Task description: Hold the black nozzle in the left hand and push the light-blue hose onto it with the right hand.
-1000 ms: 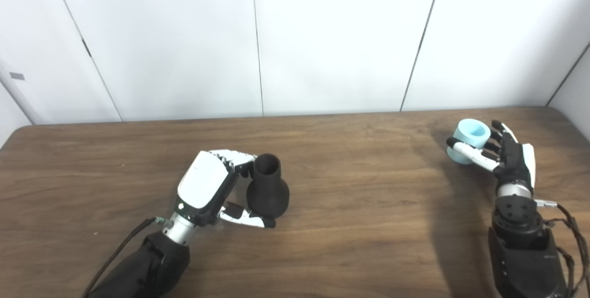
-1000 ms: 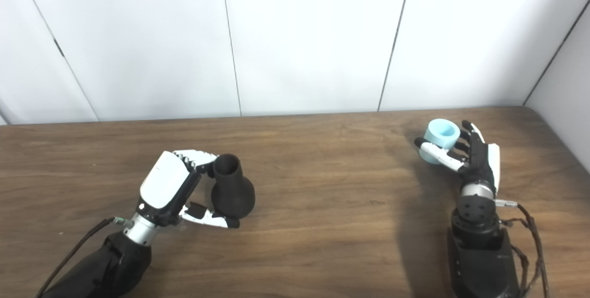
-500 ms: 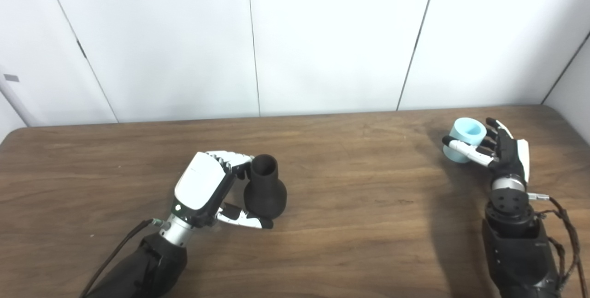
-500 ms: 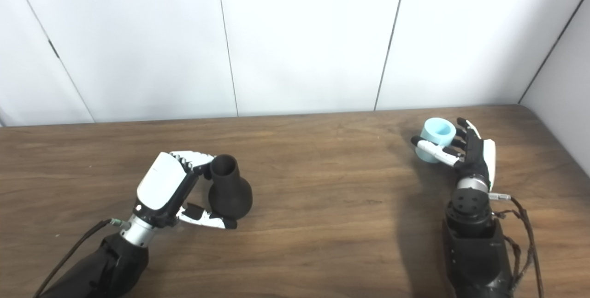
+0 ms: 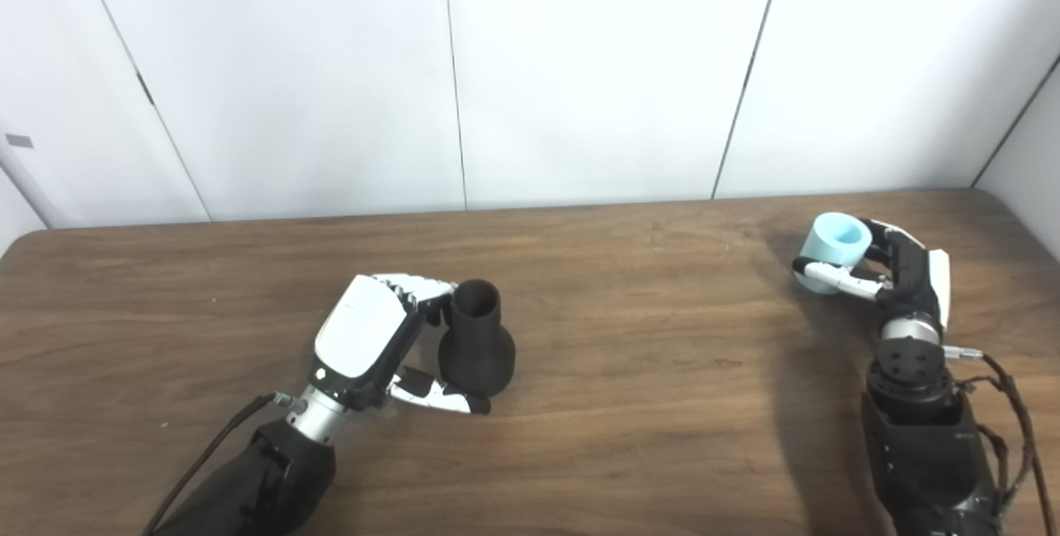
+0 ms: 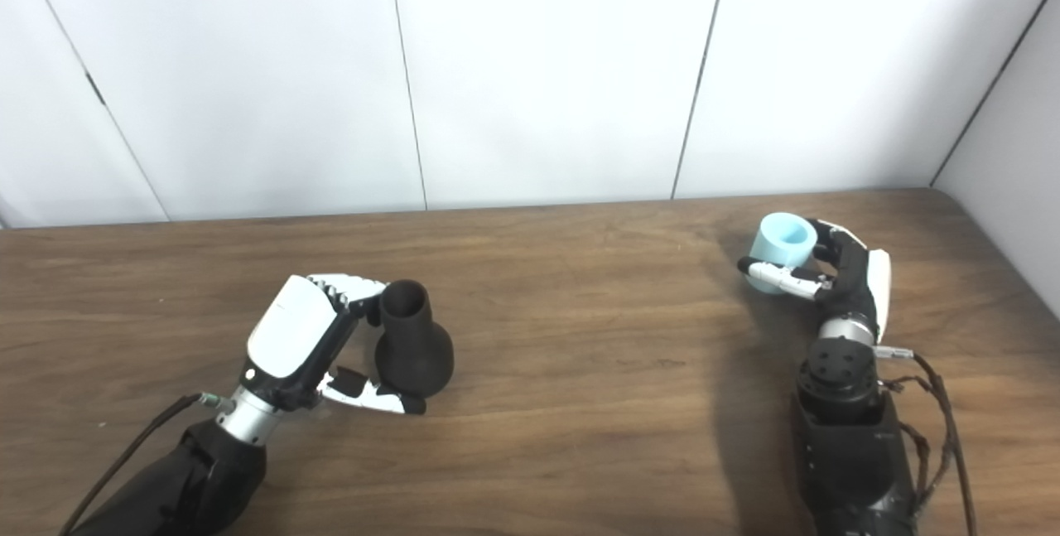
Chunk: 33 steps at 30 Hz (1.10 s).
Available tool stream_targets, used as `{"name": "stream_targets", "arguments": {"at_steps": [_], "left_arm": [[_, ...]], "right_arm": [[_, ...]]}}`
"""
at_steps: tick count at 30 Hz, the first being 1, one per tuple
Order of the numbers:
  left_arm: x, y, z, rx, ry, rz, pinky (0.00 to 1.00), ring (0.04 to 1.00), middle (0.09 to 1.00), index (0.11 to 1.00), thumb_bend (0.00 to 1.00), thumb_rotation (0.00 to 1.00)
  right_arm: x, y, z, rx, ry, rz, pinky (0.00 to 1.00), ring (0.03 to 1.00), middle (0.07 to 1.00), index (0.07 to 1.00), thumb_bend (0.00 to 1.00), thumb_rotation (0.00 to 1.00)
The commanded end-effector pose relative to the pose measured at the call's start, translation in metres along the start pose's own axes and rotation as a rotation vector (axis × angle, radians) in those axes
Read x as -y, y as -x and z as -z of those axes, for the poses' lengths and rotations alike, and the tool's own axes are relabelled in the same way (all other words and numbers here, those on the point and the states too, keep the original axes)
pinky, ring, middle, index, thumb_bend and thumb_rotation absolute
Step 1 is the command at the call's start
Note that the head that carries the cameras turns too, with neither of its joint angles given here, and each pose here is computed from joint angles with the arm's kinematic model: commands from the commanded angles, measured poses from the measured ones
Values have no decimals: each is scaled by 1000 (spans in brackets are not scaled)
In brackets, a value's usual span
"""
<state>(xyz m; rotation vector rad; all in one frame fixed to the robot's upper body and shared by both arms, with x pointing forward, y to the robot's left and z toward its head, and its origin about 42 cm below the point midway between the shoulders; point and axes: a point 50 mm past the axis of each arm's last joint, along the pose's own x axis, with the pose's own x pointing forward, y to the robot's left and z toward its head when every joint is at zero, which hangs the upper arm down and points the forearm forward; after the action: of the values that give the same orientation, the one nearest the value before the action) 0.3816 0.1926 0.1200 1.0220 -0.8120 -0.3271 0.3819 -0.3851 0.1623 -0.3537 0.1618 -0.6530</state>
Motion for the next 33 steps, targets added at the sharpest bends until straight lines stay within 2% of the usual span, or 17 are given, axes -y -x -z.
{"name": "stream_targets", "arguments": {"at_steps": [1, 3, 4, 6, 7, 10, 14, 19, 23, 33], "left_arm": [[104, 101, -69, -199, 279, 168, 373, 406, 450, 517, 520, 0], [104, 101, -69, -201, 281, 167, 365, 402, 451, 516, 520, 0], [104, 101, -69, -202, 281, 167, 355, 394, 449, 517, 520, 0], [104, 102, -69, -203, 281, 170, 345, 387, 448, 518, 520, 0], [104, 102, -69, -203, 281, 170, 346, 388, 448, 518, 520, 0], [104, 102, -69, -201, 281, 169, 338, 379, 446, 518, 519, 0], [103, 101, -69, -196, 277, 165, 358, 399, 449, 517, 520, 0], [103, 100, -68, -200, 283, 173, 339, 380, 446, 519, 519, 0], [104, 101, -68, -203, 282, 178, 345, 385, 447, 518, 520, 0], [109, 99, -70, -203, 283, 180, 335, 373, 444, 520, 519, 0]], "right_arm": [[3, -14, -38, 136, -41, 18, 545, 650, 654, 615, 855, 3], [2, -14, -38, 139, -51, 11, 495, 597, 616, 594, 848, 0], [2, -14, -38, 140, -55, 8, 459, 557, 588, 532, 655, 74], [2, -14, -37, 144, -66, 4, 430, 518, 557, 500, 556, 111], [2, -14, -37, 146, -70, 3, 418, 496, 515, 491, 541, 45], [2, -14, -37, 155, -76, -15, 419, 483, 510, 475, 530, 4], [3, -14, -34, 167, -70, -39, 443, 491, 506, 467, 528, 0], [3, -11, -31, 168, -70, -41, 459, 503, 510, 459, 527, 0], [3, -6, -34, 173, -54, -53, 435, 493, 506, 463, 526, 0], [5, 20, -62, 306, -83, -120, 371, 431, 491, 496, 518, 0]]}}
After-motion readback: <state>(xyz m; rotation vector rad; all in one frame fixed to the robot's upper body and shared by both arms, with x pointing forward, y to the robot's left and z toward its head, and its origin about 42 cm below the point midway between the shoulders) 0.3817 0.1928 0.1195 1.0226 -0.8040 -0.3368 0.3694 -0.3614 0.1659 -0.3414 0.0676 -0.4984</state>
